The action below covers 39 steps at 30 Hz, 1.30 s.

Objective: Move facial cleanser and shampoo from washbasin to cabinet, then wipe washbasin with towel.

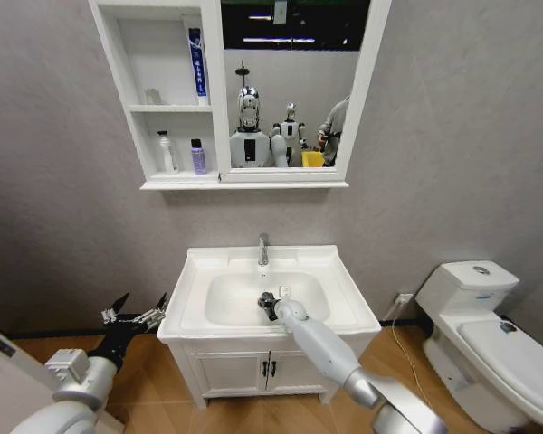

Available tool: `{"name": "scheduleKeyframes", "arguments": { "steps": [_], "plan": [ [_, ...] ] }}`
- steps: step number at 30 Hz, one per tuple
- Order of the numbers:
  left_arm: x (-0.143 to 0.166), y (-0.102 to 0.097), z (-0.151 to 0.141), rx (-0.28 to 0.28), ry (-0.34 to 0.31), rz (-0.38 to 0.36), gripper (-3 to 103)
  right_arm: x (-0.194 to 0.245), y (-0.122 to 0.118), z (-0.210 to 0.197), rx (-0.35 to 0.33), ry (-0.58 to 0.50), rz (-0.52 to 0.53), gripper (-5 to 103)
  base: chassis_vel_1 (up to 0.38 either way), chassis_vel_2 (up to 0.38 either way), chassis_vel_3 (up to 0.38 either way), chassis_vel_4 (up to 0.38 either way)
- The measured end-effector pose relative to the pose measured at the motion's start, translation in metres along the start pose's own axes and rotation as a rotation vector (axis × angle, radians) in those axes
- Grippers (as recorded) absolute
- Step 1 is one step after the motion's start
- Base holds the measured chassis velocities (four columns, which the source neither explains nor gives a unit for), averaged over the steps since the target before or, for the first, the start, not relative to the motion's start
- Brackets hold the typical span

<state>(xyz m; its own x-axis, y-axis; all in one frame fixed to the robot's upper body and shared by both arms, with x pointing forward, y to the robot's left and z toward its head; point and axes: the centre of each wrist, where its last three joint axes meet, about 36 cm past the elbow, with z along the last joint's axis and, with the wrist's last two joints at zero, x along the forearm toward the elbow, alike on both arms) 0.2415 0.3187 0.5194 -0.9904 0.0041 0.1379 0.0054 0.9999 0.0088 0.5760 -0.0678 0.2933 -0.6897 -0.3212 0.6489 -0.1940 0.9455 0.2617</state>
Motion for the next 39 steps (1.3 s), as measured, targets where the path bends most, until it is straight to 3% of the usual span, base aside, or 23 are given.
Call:
{"name": "scheduleKeyframes", "arguments": {
  "steps": [6, 12, 15, 16, 18, 19, 21, 22, 24, 29, 31, 34, 39],
  "plan": [
    [0.0, 0.0, 0.0, 0.0, 0.0, 0.0, 100, -0.017, 0.033, 0.001, 0.007, -0.042, -0.061, 3, 0.0, 0.0, 0.0, 0.0],
    [0.0, 0.0, 0.0, 0.0, 0.0, 0.0, 100, -0.023, 0.028, 0.012, 0.038, -0.029, -0.033, 3, 0.0, 0.0, 0.0, 0.0],
    [0.0, 0.0, 0.0, 0.0, 0.0, 0.0, 100, -0.015, -0.002, 0.016, 0.047, -0.007, 0.041, 3, 0.0, 0.0, 0.0, 0.0],
    [0.0, 0.0, 0.0, 0.0, 0.0, 0.0, 100, -0.015, -0.002, 0.016, 0.047, -0.007, 0.041, 3, 0.0, 0.0, 0.0, 0.0],
    [0.0, 0.0, 0.0, 0.0, 0.0, 0.0, 100, -0.005, -0.029, 0.015, 0.053, -0.004, 0.096, 3, 0.0, 0.0, 0.0, 0.0],
    [0.0, 0.0, 0.0, 0.0, 0.0, 0.0, 100, -0.005, -0.029, 0.015, 0.053, -0.004, 0.096, 3, 0.0, 0.0, 0.0, 0.0],
    [0.0, 0.0, 0.0, 0.0, 0.0, 0.0, 100, 0.006, -0.055, 0.014, 0.054, -0.005, 0.136, 3, 0.0, 0.0, 0.0, 0.0],
    [0.0, 0.0, 0.0, 0.0, 0.0, 0.0, 100, 0.006, -0.055, 0.014, 0.054, -0.005, 0.136, 3, 0.0, 0.0, 0.0, 0.0],
    [0.0, 0.0, 0.0, 0.0, 0.0, 0.0, 100, 0.019, -0.081, 0.012, 0.037, 0.002, 0.181, 3, 0.0, 0.0, 0.0, 0.0],
    [0.0, 0.0, 0.0, 0.0, 0.0, 0.0, 100, 0.044, -0.116, 0.012, 0.016, 0.008, 0.237, 3, 0.0, 0.0, 0.0, 0.0],
    [0.0, 0.0, 0.0, 0.0, 0.0, 0.0, 100, 0.053, -0.127, 0.01, 0.023, 0.003, 0.255, 3, 0.0, 0.0, 0.0, 0.0],
    [0.0, 0.0, 0.0, 0.0, 0.0, 0.0, 100, 0.087, -0.165, -0.008, 0.058, -0.027, 0.31, 3, 0.0, 0.0, 0.0, 0.0],
    [0.0, 0.0, 0.0, 0.0, 0.0, 0.0, 100, 0.118, -0.19, -0.029, 0.104, -0.074, 0.346, 3, 0.0, 0.0, 0.0, 0.0]
  ]
}}
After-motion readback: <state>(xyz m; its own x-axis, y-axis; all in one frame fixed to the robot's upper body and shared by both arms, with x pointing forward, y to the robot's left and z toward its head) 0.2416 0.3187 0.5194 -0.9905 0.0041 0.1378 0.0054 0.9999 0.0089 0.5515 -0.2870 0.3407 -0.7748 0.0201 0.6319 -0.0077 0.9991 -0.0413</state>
